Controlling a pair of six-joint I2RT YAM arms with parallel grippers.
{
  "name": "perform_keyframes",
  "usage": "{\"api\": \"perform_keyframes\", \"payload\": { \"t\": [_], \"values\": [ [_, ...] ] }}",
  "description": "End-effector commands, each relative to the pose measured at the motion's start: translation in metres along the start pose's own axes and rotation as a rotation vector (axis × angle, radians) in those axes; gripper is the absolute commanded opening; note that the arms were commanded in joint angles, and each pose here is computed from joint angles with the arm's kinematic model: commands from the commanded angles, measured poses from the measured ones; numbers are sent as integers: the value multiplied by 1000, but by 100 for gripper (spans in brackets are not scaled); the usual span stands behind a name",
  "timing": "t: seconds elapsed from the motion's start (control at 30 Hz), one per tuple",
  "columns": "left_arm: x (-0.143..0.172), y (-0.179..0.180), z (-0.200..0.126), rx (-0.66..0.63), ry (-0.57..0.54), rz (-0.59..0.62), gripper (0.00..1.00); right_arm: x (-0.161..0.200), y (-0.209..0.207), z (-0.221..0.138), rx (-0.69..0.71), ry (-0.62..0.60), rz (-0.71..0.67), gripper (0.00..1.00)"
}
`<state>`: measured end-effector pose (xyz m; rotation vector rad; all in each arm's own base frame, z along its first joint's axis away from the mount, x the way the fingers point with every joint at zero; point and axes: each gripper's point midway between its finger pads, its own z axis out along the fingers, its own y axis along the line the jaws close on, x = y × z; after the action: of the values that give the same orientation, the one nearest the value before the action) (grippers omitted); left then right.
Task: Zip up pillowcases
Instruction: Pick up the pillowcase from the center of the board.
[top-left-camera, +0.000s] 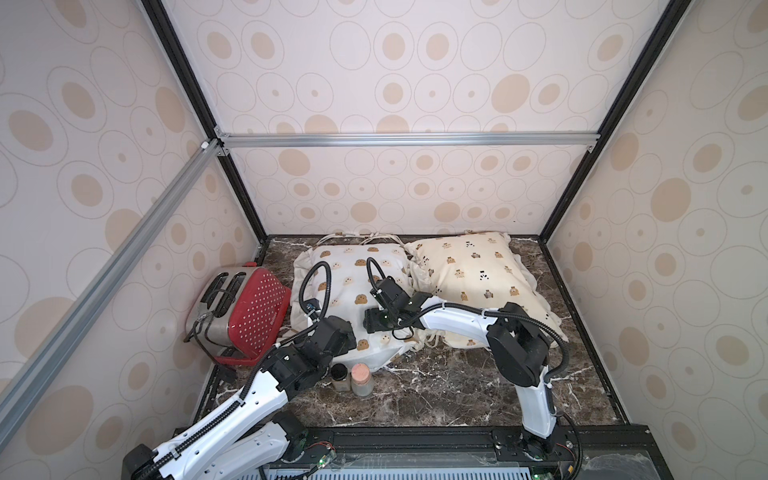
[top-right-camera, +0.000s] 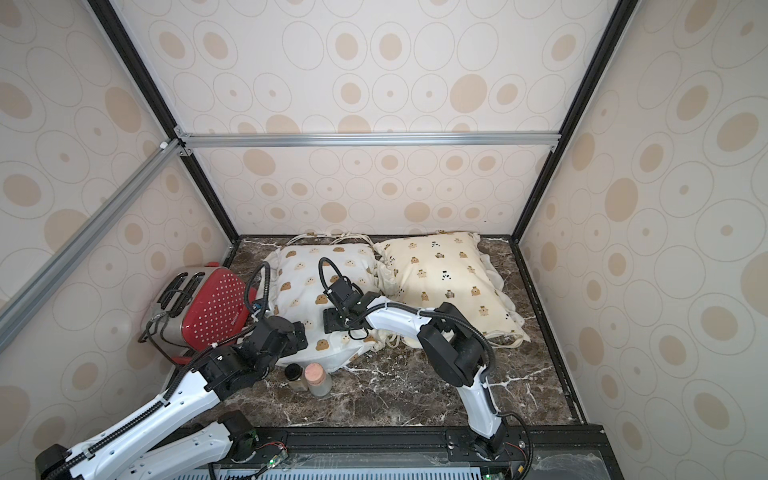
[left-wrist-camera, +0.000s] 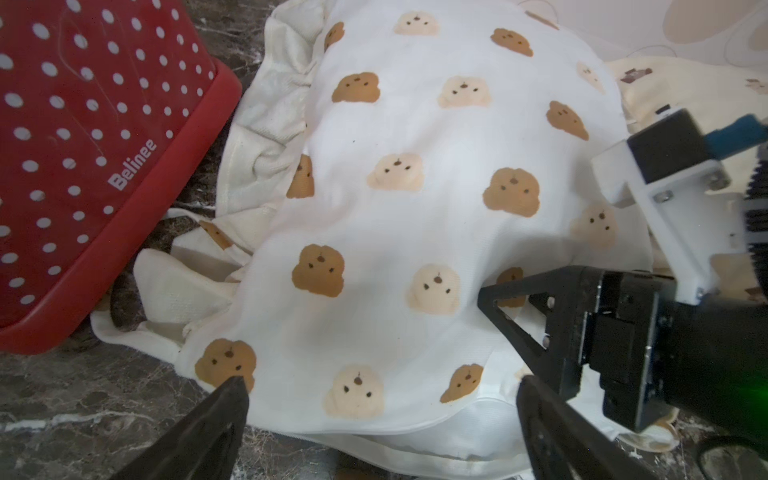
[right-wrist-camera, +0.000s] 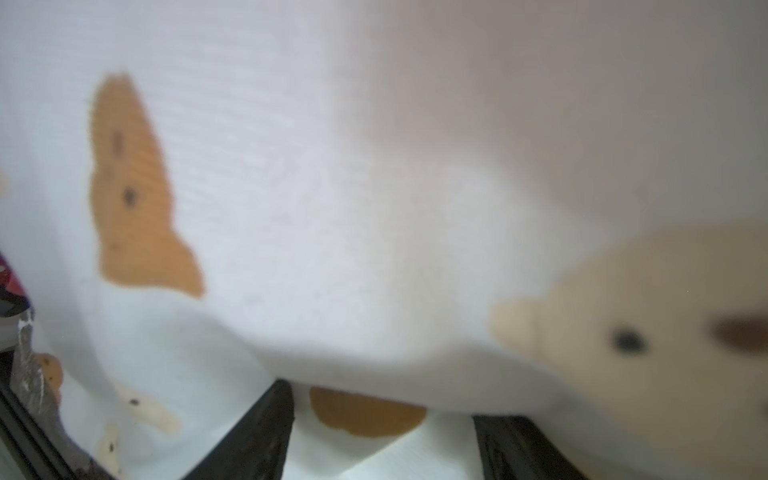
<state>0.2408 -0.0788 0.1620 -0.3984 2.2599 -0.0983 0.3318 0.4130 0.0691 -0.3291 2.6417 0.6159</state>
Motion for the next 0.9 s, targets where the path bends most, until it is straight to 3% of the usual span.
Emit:
{"api": "perform_keyframes", "payload": {
  "t": [0.0,0.3,0.43,0.87],
  "values": [
    [4,9,1,3,29,-33,99,-21,-24,11,72,-36,10,71],
    [-1,31,21,0,75,-199,97,-77,-65,15,127,-107,59,71],
    [5,44,31,-25,101,-284,90,-92,-71,6,126,-123,55,71],
    [35,54,60,13,148,-481,72,-68,-40,-49,-25,-113,26,72]
  ]
}}
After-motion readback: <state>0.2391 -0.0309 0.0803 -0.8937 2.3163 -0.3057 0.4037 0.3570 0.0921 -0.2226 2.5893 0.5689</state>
